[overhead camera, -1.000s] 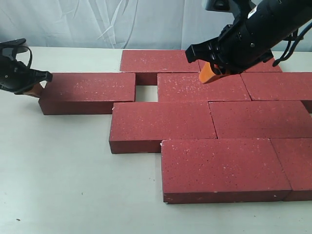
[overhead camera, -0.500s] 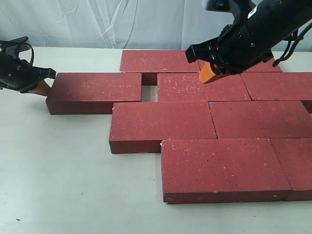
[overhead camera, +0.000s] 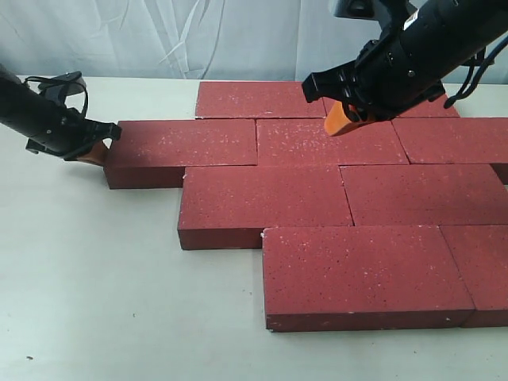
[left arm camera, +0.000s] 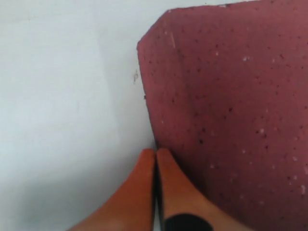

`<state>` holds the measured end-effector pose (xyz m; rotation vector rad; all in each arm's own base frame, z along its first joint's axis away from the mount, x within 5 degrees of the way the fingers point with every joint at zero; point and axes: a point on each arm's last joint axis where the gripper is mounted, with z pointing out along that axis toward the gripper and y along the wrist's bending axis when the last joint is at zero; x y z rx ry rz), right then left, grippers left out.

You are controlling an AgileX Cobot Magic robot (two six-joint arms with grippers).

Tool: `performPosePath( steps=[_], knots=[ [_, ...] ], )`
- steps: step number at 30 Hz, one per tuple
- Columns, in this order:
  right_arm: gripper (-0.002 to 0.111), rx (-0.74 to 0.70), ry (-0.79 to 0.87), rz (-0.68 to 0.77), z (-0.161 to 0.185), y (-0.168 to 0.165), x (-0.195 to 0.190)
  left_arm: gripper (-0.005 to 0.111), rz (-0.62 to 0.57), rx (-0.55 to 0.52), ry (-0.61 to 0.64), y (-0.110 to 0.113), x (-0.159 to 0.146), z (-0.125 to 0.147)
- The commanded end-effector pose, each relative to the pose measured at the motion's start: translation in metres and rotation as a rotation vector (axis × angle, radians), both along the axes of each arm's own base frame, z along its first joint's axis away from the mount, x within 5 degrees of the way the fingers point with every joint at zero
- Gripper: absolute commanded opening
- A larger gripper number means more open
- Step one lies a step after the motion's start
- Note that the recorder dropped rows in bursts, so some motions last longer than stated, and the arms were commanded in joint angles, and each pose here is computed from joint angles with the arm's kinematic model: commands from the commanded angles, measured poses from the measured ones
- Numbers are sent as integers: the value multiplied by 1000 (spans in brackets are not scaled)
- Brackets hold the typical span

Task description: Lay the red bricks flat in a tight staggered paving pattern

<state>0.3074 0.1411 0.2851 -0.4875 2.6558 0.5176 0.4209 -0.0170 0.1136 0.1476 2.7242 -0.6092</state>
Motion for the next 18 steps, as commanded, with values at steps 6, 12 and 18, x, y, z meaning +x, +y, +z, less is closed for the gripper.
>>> performPosePath(
  steps=[6, 12, 18],
  knots=[
    [-1, -6, -12, 2, 1, -1, -1, 0, 0, -8, 20, 8, -2, 3],
    [-1, -6, -12, 2, 1, -1, -1, 0, 40, 25, 60, 31, -11, 26],
    [-1, -6, -12, 2, 1, -1, -1, 0, 108, 97, 70, 38, -26, 70]
  ],
)
